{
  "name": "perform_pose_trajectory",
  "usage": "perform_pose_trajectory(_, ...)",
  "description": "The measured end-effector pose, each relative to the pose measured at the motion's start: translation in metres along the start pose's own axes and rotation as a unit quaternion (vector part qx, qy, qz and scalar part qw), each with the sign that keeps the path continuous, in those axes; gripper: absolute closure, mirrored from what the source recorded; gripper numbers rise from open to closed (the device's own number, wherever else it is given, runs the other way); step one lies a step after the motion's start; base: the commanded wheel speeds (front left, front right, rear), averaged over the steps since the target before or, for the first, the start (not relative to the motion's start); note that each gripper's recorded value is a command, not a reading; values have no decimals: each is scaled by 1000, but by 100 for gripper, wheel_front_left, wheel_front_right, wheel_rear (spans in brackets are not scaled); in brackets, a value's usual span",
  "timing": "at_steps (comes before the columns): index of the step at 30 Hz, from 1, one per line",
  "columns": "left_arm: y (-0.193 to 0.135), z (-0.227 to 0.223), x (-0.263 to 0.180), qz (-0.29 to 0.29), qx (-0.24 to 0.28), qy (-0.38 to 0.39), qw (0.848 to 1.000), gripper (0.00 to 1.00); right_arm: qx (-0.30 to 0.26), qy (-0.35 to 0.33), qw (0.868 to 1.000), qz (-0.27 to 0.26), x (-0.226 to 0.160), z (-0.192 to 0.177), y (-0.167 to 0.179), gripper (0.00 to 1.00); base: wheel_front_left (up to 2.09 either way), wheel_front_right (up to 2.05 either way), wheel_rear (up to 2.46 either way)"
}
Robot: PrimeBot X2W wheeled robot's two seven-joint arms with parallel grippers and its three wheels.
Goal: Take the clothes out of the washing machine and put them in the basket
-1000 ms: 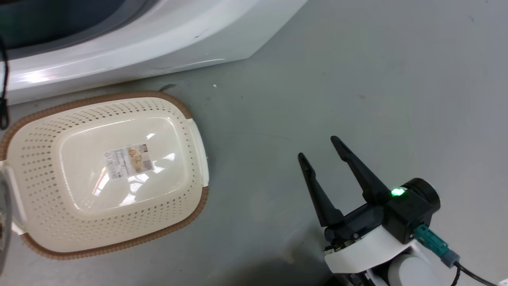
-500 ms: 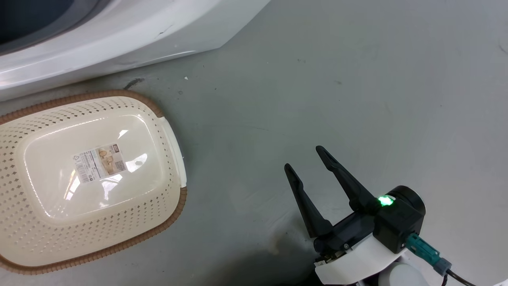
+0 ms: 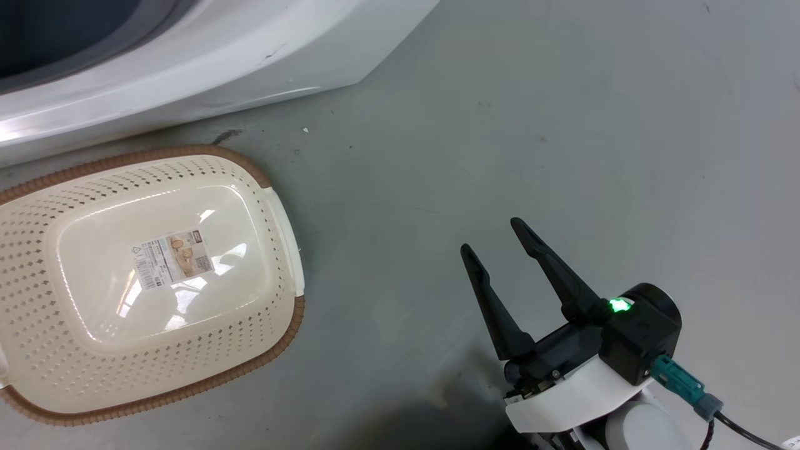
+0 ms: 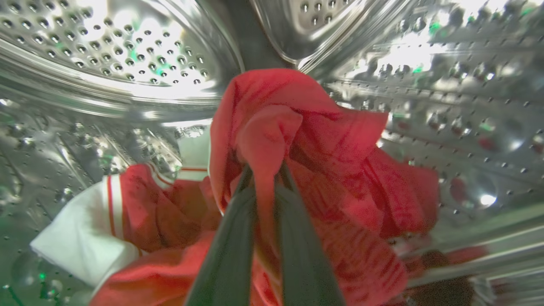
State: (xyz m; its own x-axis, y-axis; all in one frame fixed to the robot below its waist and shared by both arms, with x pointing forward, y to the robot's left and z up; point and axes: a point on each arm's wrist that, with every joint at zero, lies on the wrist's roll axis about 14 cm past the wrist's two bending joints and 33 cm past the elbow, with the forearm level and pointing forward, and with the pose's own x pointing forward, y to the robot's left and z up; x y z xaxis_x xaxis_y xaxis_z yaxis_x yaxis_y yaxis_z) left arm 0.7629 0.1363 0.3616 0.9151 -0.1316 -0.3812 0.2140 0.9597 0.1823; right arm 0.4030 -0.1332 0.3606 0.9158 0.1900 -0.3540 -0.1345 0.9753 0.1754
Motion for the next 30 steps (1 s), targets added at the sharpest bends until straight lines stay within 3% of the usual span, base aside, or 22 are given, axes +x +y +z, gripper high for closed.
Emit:
perform_pose_trajectory(9, 4, 44, -30, 10, -26, -140, 990, 100, -12, -23, 1000, -1, -1, 19, -3, 0, 0, 0, 0)
perform_pose_trajectory(30, -3, 68, -175, 12, -86, -230, 969, 100, -26, -103, 994, -22, -50, 81, -4, 0, 0, 0, 0)
